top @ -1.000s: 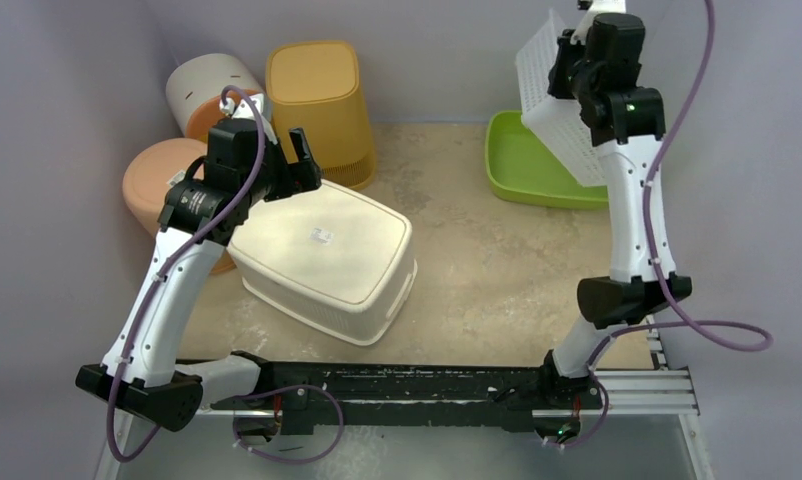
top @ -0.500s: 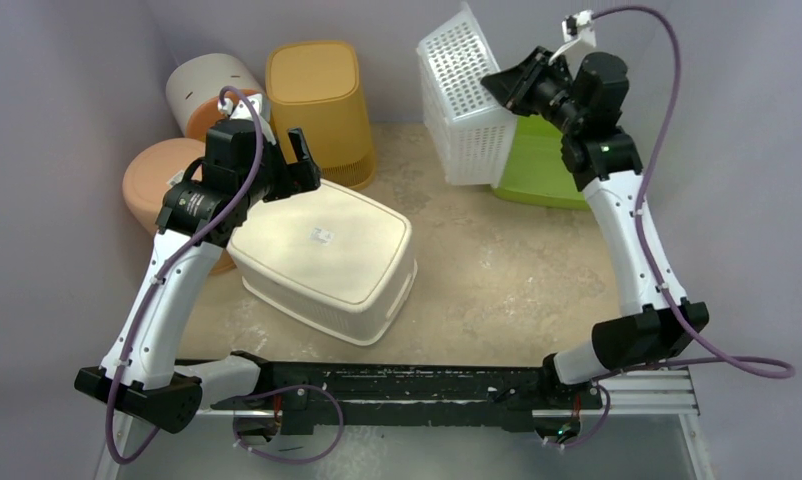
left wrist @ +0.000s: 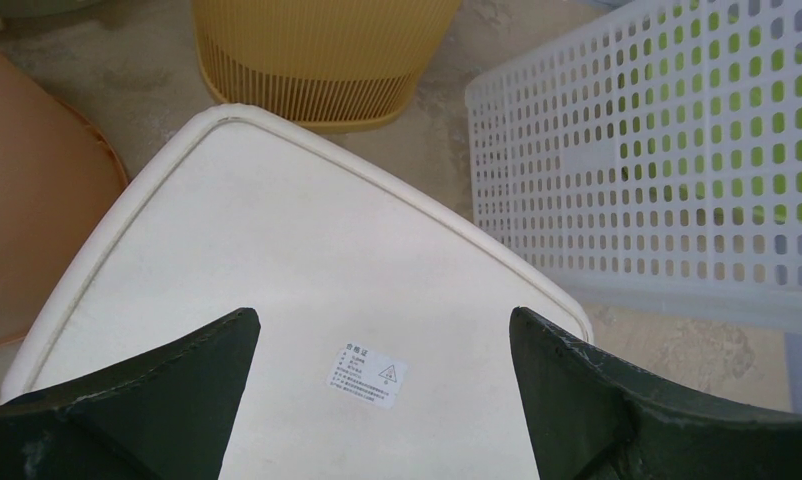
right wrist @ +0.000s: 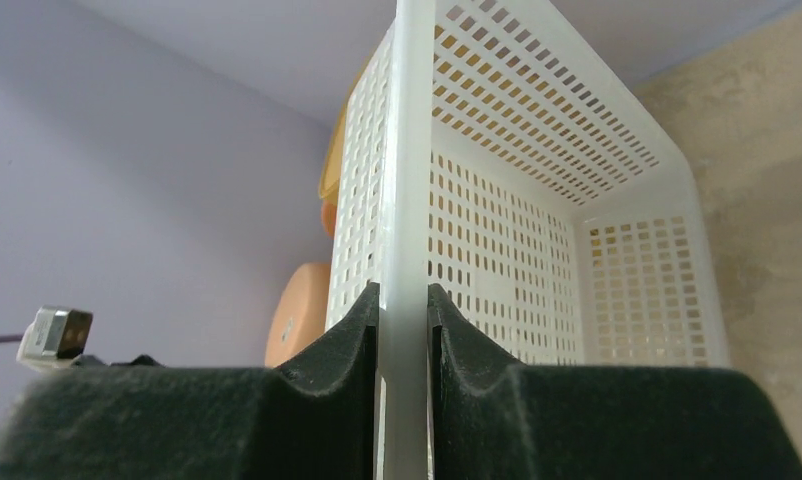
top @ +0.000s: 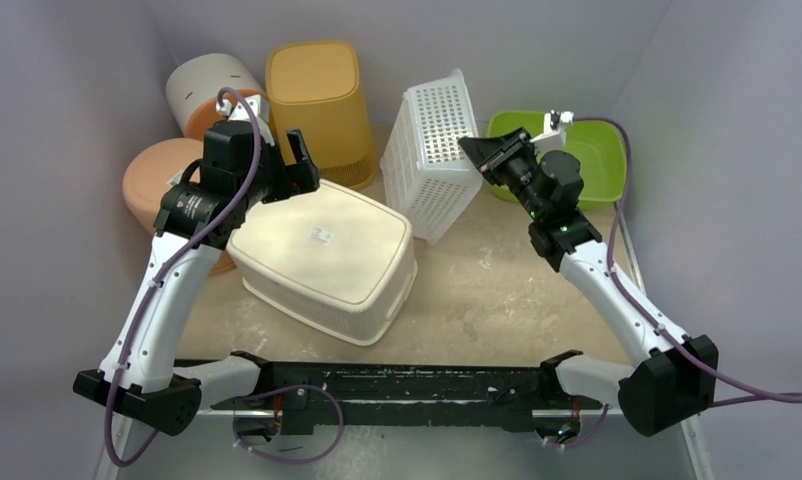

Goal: Turn the large container upside down

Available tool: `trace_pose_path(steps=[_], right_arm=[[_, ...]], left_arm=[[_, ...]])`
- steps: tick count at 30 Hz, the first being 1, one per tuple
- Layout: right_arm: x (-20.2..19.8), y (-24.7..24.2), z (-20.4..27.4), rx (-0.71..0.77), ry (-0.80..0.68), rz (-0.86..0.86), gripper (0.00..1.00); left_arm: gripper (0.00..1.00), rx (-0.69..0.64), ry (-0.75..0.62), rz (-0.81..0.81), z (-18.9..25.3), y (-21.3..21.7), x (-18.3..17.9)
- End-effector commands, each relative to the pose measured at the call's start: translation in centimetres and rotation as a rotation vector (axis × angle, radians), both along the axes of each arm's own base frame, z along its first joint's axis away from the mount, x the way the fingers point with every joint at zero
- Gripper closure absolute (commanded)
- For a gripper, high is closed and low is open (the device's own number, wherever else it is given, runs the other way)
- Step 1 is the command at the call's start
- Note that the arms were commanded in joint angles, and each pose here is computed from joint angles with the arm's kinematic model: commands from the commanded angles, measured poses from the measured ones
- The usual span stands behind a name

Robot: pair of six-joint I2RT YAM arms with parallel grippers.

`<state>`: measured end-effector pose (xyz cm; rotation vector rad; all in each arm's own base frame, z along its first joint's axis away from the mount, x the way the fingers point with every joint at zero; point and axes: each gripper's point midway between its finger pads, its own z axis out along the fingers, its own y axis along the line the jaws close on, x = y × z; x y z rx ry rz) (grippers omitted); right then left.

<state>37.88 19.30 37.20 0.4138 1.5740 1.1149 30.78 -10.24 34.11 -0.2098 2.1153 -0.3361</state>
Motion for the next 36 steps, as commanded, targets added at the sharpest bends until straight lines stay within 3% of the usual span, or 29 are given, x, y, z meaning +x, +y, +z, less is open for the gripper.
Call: trace_pose_path(steps=[1, 12, 23, 29, 36], right_arm=[[-0.3, -3.0, 1.6, 0.193, -0.023, -0.168, 1.00], [-3.5, -5.3, -12.8, 0.010, 0.353, -0.258, 1.00], [-8.9, -7.9, -20.2, -0.120, 0.526, -0.295, 1.00], [-11.1, -7.3, -25.8, -0.087, 0.667, -0.256, 1.00], [-12.2, -7.7, -29.1, -0.093, 0.740, -0.279, 1.00]], left_arm=[[0.08, -0.004, -0.036, -0.014, 0.8, 0.0, -0.3], [0.08, -0.003, -0.017, -0.022, 0.1, -0.4, 0.1], [0.08, -0.011, 0.011, -0.028, -1.6, -0.9, 0.6], [0.08, -0.010, 0.051, -0.030, -3.1, -1.1, 0.9], [0.08, -0.032, 0.069, -0.041, -4.2, -1.9, 1.5]])
